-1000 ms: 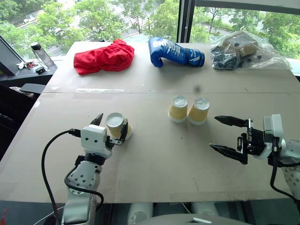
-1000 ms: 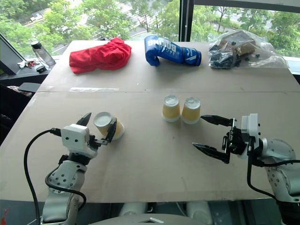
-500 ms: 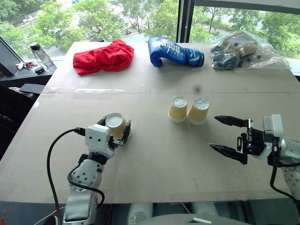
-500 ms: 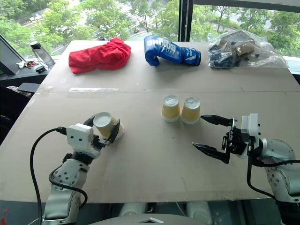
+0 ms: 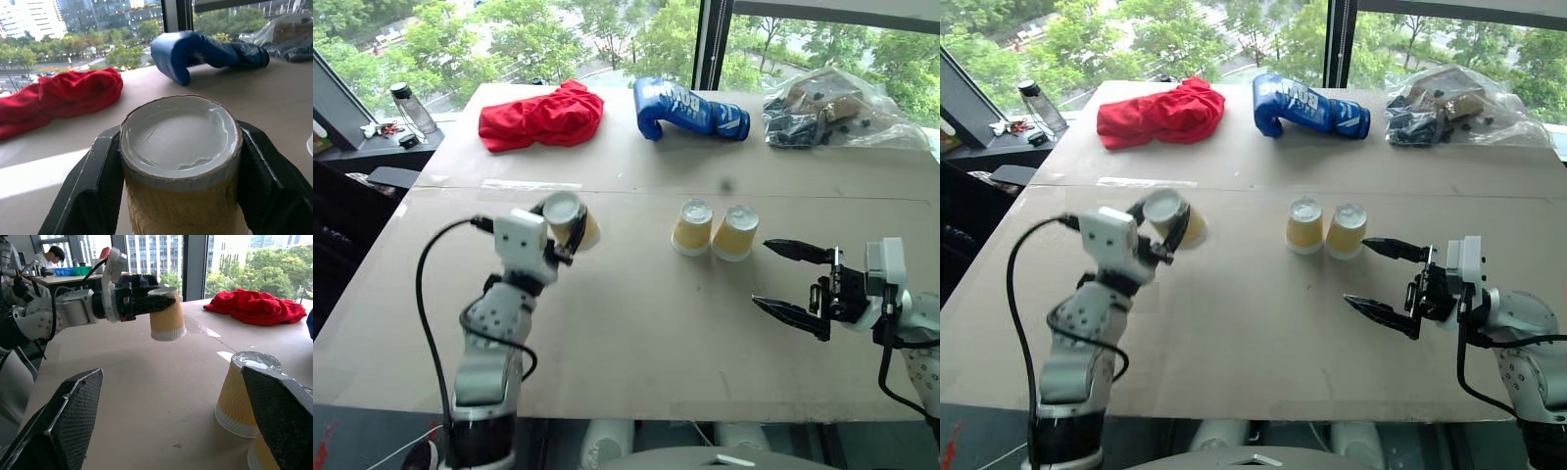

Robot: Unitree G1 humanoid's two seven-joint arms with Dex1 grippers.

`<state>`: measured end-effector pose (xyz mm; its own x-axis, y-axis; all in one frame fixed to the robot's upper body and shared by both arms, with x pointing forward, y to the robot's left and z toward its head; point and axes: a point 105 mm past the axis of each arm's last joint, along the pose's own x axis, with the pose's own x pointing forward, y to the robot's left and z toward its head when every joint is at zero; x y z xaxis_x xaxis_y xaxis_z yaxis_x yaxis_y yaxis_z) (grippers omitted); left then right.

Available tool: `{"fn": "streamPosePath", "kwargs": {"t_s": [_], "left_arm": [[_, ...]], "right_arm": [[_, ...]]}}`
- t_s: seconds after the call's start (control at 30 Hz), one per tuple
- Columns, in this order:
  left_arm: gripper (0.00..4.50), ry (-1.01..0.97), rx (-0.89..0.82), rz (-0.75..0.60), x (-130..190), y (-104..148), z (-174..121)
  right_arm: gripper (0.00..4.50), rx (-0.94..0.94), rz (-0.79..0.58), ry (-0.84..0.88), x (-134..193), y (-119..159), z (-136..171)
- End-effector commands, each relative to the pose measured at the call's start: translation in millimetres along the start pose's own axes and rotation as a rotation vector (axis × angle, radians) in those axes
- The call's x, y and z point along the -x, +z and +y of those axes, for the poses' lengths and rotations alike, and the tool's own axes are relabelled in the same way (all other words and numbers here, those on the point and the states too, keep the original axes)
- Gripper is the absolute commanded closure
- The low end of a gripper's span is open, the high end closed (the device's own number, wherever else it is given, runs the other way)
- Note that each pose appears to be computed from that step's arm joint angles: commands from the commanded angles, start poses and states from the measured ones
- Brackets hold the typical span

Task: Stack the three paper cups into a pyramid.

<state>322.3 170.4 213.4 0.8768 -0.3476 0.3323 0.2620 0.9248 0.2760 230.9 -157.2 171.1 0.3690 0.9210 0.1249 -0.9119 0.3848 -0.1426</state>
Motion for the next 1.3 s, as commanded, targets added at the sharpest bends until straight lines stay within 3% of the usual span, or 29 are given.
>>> {"fn": "streamPosePath", "kwargs": {"t_s": [0.03, 0.23, 0.33, 0.43, 0.97, 1.2, 1.23, 1.3], "left_arm": [[1.99, -0.194, 0.059, -0.052, -40, 27, -20], [1.99, -0.719, 0.097, -0.025, -83, 54, -88], [1.99, -0.819, 0.154, -0.046, -91, 62, -104], [1.99, -0.9, 0.116, -0.022, -93, 55, -117], [1.99, -0.97, 0.111, -0.05, -94, 43, -145], [1.99, -0.938, 0.1, -0.013, -89, 25, -147], [1.03, -0.934, 0.107, -0.014, -89, 25, -146], [0.24, -0.918, 0.123, -0.03, -90, 29, -144]], "right_arm": [[0.0, 0.033, -0.053, -0.101, 12, 11, -11], [0.0, 0.084, 0.059, -0.398, 31, -7, -43], [0.0, 0.075, 0.077, -0.431, 31, -12, -42], [0.0, 0.072, 0.061, -0.451, 33, -11, -38], [0.0, 0.024, 0.016, -0.446, 38, -11, -19], [0.0, 0.029, 0.006, -0.414, 31, -8, -22], [0.0, 0.029, 0.003, -0.409, 31, -7, -22], [0.0, 0.029, -0.001, -0.403, 30, -6, -22]]}}
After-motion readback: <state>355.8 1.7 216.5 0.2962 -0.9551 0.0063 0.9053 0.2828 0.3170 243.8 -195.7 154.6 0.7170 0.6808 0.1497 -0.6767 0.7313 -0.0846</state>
